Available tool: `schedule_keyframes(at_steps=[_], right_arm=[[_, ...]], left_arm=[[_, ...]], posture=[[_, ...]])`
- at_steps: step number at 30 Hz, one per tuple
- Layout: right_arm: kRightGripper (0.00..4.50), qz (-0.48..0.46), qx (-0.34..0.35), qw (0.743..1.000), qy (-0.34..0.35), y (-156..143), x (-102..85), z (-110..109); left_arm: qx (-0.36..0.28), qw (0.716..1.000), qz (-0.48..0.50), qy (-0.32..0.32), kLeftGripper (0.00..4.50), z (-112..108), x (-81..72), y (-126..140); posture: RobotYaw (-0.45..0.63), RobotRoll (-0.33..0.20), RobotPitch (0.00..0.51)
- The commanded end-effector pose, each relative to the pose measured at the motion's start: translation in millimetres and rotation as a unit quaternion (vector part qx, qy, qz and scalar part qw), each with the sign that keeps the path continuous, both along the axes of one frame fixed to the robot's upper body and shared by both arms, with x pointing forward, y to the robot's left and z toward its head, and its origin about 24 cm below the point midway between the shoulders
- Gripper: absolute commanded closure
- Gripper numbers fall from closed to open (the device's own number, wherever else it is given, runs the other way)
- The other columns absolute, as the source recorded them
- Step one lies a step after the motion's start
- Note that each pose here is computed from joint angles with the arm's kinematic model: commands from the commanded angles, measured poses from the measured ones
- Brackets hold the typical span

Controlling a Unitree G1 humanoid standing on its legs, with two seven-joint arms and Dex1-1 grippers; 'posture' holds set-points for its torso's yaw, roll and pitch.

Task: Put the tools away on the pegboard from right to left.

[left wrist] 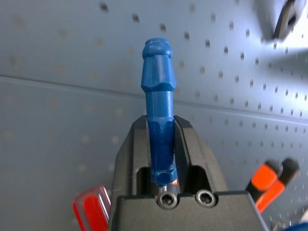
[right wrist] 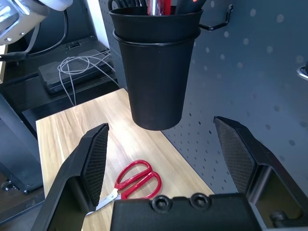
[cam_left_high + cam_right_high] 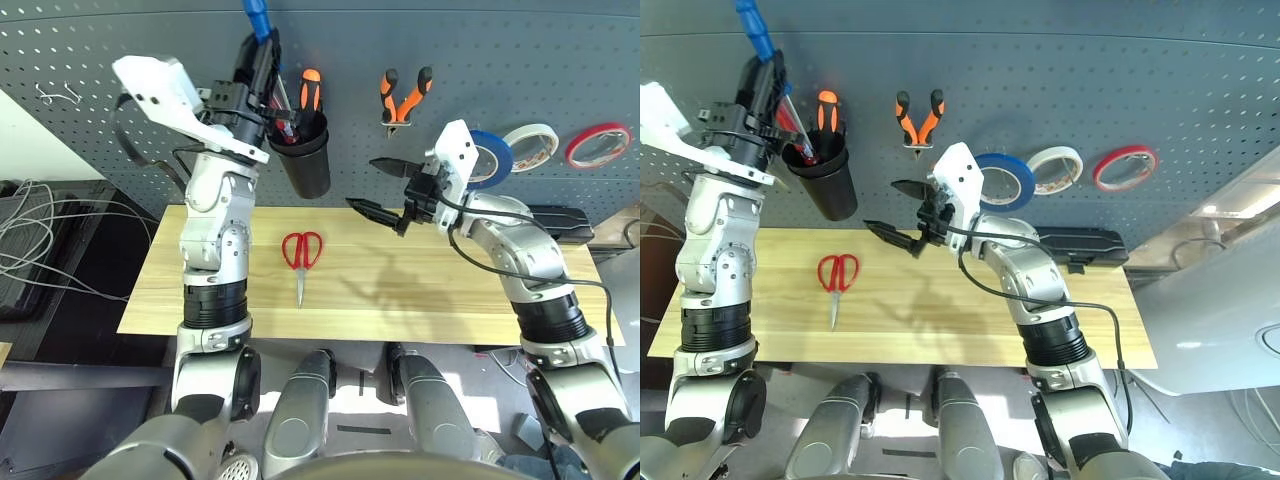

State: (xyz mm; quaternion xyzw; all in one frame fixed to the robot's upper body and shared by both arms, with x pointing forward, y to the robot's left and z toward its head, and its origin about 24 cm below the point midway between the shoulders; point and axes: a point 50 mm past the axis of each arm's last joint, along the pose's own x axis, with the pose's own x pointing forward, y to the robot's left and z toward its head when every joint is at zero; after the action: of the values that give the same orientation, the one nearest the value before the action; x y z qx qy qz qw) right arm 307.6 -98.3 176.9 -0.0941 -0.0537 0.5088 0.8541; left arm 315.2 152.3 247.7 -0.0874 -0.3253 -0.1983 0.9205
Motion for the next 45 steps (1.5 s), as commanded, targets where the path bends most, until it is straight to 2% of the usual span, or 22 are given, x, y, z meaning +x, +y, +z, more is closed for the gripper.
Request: schedule_keyframes(at_steps=[1, 3, 7, 8, 10, 12, 14, 15, 18, 20, 23, 25, 29, 34, 37, 45], right_arm=[[0.0, -0.012, -0.007, 1.0, 0.014, -11, -1.2, -8], [0.0, -0.02, -0.018, 0.999, 0.025, -18, -1.3, -13], [0.0, -0.031, -0.068, 0.995, 0.072, -39, -5.0, -32], [0.0, -0.039, -0.082, 0.992, 0.084, -47, -6.1, -38], [0.0, -0.061, -0.117, 0.982, 0.136, -65, -10.3, -55], [0.0, -0.076, -0.137, 0.975, 0.16, -75, -12.3, -64], [0.0, -0.078, -0.165, 0.965, 0.186, -82, -16.6, -75], [0.0, -0.082, -0.169, 0.962, 0.198, -84, -17.8, -79], [0.0, -0.102, -0.156, 0.952, 0.242, -85, -18.8, -87], [0.0, -0.111, -0.147, 0.95, 0.253, -82, -17.7, -89], [0.0, -0.12, -0.123, 0.945, 0.279, -71, -14.9, -89], [0.0, -0.123, -0.132, 0.944, 0.277, -66, -13.3, -91], [0.0, -0.118, -0.138, 0.945, 0.271, -58, -11.1, -94], [0.0, -0.117, -0.127, 0.945, 0.279, -48, -9.8, -97], [0.0, -0.108, -0.128, 0.946, 0.278, -42, -10.6, -100], [0.0, -0.092, -0.122, 0.948, 0.279, -28, -10.5, -101]], left_arm=[[0.047, 0.997, -0.06, -0.013, 2.26, 10, -12.3, -11], [0.069, 0.992, -0.11, -0.004, 1.57, 14, -19.9, -18], [0.134, 0.965, -0.215, 0.061, 0.14, 6, -37.5, -34], [0.16, 0.953, -0.242, 0.086, 0.03, 0, -42.6, -40], [0.198, 0.921, -0.284, 0.18, 0.03, -25, -49.2, -50], [0.226, 0.902, -0.29, 0.227, 0.03, -40, -51.9, -54], [0.269, 0.872, -0.278, 0.301, 0.03, -73, -50.5, -54], [0.269, 0.857, -0.273, 0.345, 0.03, -89, -50.0, -53], [0.306, 0.819, -0.234, 0.425, 0.03, -127, -45.8, -47], [0.339, 0.799, -0.204, 0.453, 0.03, -145, -42.8, -42], [0.329, 0.776, -0.17, 0.511, 0.03, -172, -39.6, -34], [0.326, 0.768, -0.138, 0.534, 0.03, -186, -35.8, -27], [0.277, 0.765, -0.04, 0.58, 0.03, -206, -22.5, -6], [0.199, 0.779, 0.087, 0.588, 0.03, -217, -3.4, 26], [0.163, 0.77, 0.159, 0.596, 0.03, -224, 6.4, 44], [0.147, 0.762, 0.171, 0.607, 0.03, -231, 18.6, 41]], posture=[[0.02, 0.0, 0.249], [0.03, 0.0, 0.252], [0.03, 0.0, 0.255], [0.04, 0.0, 0.256], [0.04, 0.0, 0.26], [0.04, 0.0, 0.26], [0.03, 0.0, 0.266], [0.03, 0.0, 0.266], [0.02, 0.0, 0.269], [0.01, 0.0, 0.27], [0.0, 0.0, 0.274], [-0.01, 0.0, 0.276], [0.0, 0.0, 0.279], [0.01, 0.0, 0.278], [0.02, 0.0, 0.277], [0.01, 0.0, 0.281]])
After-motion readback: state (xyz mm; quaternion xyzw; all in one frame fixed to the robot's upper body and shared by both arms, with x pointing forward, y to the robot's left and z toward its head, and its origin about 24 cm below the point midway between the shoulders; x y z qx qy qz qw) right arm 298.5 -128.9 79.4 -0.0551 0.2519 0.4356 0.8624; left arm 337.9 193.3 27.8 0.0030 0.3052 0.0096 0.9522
